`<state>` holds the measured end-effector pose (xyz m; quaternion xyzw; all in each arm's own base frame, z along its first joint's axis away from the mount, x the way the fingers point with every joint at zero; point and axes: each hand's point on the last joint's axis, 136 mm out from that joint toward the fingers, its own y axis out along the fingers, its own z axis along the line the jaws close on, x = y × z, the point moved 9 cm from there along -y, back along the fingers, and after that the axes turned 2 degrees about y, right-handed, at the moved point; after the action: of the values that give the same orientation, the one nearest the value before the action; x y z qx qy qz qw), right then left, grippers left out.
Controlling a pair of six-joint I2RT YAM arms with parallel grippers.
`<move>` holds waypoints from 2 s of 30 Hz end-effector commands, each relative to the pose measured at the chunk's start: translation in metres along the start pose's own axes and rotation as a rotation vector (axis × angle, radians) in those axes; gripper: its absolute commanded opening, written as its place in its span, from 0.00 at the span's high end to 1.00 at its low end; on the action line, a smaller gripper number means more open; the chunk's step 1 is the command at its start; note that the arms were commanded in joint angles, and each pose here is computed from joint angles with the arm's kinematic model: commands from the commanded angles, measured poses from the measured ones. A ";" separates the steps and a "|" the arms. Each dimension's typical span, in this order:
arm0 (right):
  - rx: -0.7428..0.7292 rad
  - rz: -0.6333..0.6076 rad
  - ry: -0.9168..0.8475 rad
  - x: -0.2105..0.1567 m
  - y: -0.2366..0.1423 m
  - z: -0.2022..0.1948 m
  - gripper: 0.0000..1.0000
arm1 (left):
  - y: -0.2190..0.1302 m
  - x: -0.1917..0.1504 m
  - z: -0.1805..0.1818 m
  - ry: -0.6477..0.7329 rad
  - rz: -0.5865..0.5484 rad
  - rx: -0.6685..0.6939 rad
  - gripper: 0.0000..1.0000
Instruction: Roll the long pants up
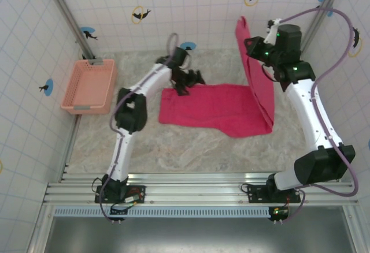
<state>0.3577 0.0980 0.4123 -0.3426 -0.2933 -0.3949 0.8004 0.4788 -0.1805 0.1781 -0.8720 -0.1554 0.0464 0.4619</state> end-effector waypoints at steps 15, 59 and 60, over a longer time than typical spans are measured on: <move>0.101 0.497 -0.145 -0.215 0.136 0.082 1.00 | -0.102 -0.027 0.140 -0.054 0.026 0.277 0.03; -0.561 0.929 0.067 -0.169 0.067 -0.264 0.37 | 0.017 -0.095 0.080 0.107 0.293 0.305 0.02; -0.554 0.931 0.077 -0.169 0.071 -0.266 0.43 | 0.020 -0.095 0.082 0.100 0.296 0.312 0.02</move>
<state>0.3693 -0.0044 0.1085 -0.6368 0.0443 -0.0741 0.7662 0.3881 -0.1517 0.1283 -0.8118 -0.0123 0.0532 0.5814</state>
